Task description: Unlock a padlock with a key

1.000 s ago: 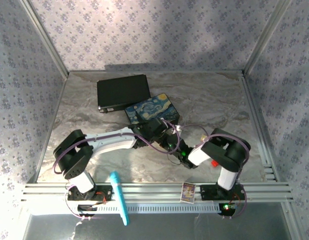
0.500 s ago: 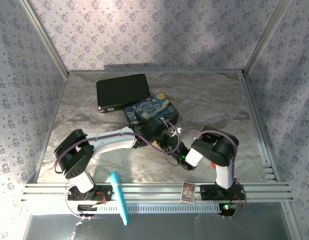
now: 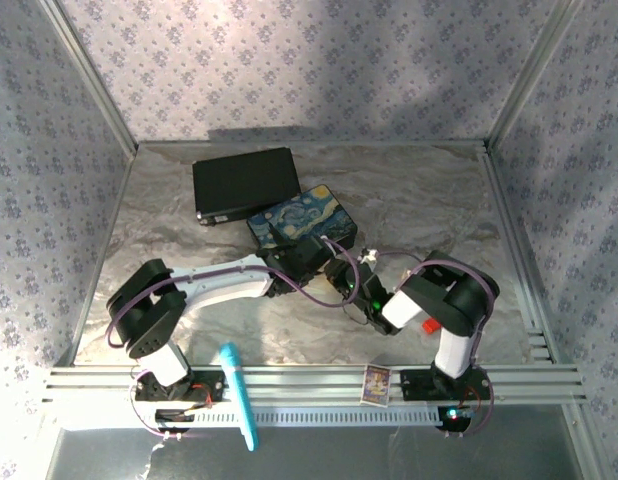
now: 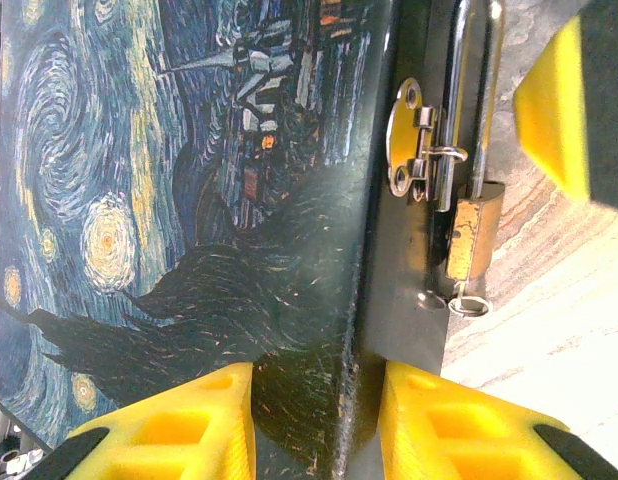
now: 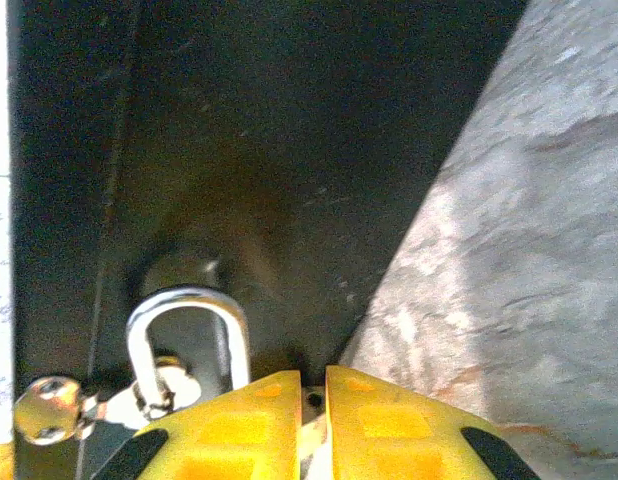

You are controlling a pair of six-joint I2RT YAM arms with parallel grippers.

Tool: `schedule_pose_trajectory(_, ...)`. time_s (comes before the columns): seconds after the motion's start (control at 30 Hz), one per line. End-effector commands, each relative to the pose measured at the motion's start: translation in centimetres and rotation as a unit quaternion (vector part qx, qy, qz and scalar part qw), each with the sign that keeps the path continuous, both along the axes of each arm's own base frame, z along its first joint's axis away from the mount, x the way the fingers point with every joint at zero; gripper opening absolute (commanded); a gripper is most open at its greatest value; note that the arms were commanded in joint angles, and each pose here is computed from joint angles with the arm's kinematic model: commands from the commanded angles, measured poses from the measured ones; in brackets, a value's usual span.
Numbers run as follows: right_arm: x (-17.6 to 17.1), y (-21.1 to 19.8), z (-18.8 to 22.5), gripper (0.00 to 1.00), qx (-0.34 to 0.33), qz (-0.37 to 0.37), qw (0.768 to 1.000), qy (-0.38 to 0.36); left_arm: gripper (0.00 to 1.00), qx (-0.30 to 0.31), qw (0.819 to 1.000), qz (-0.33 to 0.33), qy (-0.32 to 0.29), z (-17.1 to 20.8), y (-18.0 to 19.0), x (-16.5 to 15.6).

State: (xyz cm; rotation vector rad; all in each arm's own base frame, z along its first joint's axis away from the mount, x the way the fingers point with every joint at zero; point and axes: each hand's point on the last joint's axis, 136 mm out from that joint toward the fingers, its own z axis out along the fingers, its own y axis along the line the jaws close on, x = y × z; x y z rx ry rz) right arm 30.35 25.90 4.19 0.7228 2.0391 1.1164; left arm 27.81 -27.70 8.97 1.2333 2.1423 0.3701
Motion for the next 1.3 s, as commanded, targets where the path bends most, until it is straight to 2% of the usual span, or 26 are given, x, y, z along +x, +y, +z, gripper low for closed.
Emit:
schedule_pose_trajectory(0.0, -0.1, -2.0, -1.0, 0.15, -0.036, -0.022, 0.999, 0.01, 0.33, 0.099, 0.974, -0.03, 0.2, -7.9, 4.5, -7.9)
schedule_pose_trajectory(0.17, 0.2, -1.6, -0.4, 0.16, -0.047, 0.008, 0.999, -0.003, 0.33, 0.101, 0.974, -0.026, 0.199, -8.0, 4.5, -7.8)
schedule_pose_trajectory(0.23, -0.1, -0.3, 0.4, 0.21, -0.063, 0.067, 0.995, -0.03, 0.33, 0.101, 0.975, -0.025, 0.197, -7.9, 4.5, -7.7)
schedule_pose_trajectory(0.3, -0.9, -0.5, 0.1, 0.3, -0.133, 0.101, 0.985, -0.039, 0.33, 0.094, 0.975, -0.027, 0.199, -7.7, 4.1, -7.6)
schedule_pose_trajectory(0.37, -1.8, -2.2, -0.3, 0.4, -0.204, 0.096, 0.974, -0.03, 0.33, 0.084, 0.976, -0.028, 0.2, -7.4, 3.7, -7.5)
schedule_pose_trajectory(0.43, -2.5, -3.1, 0.1, 0.46, -0.243, 0.112, 0.962, -0.049, 0.33, 0.069, 0.976, -0.026, 0.207, -7.2, 3.3, -7.4)
schedule_pose_trajectory(0.6, -3.8, -4.5, 1.5, 0.56, -0.347, 0.151, 0.92, -0.107, 0.33, 0.047, 0.974, -0.028, 0.219, -7.0, 2.5, -7.4)
schedule_pose_trajectory(0.63, -4.1, -4.5, 2.0, 0.61, -0.364, 0.157, 0.91, -0.121, 0.33, 0.045, 0.974, -0.029, 0.221, -7.0, 2.5, -7.4)
schedule_pose_trajectory(0.67, -4.5, -4.6, 2.3, 0.74, -0.389, 0.163, 0.897, -0.135, 0.33, 0.043, 0.973, -0.029, 0.225, -7.0, 2.5, -7.4)
schedule_pose_trajectory(0.73, -5.1, -4.8, 3.1, 0.8, -0.439, 0.165, 0.868, -0.162, 0.33, 0.035, 0.972, -0.029, 0.23, -6.8, 2.5, -7.3)
schedule_pose_trajectory(0.83, -5.8, -4.5, 3.8, 0.8, -0.49, 0.168, 0.833, -0.195, 0.33, 0.02, 0.97, -0.033, 0.238, -6.6, 2.3, -7.3)
schedule_pose_trajectory(0.93, -5.9, -3.8, 3.6, 0.77, -0.513, 0.17, 0.814, -0.213, 0.33, 0.027, 0.97, -0.032, 0.241, -6.8, 2.4, -7.2)
schedule_pose_trajectory(1.03, -5.3, -2.7, 2.6, 0.68, -0.537, 0.189, 0.793, -0.218, 0.33, 0.041, 0.968, -0.029, 0.247, -7.3, 2.6, -7.2)
schedule_pose_trajectory(1.13, -5.9, 0.1, 2.1, 0.68, -0.544, 0.22, 0.766, -0.263, 0.33, 0.046, 0.966, -0.027, 0.251, -7.6, 2.9, -7.3)
schedule_pose_trajectory(1.2, -6.2, 1.8, 1.6, 0.7, -0.546, 0.237, 0.754, -0.278, 0.33, 0.043, 0.966, -0.027, 0.254, -7.6, 2.9, -7.4)
schedule_pose_trajectory(1.27, -6.1, 3.1, 1.1, 0.7, -0.539, 0.246, 0.755, -0.283, 0.33, 0.041, 0.966, -0.026, 0.255, -7.5, 2.9, -7.3)
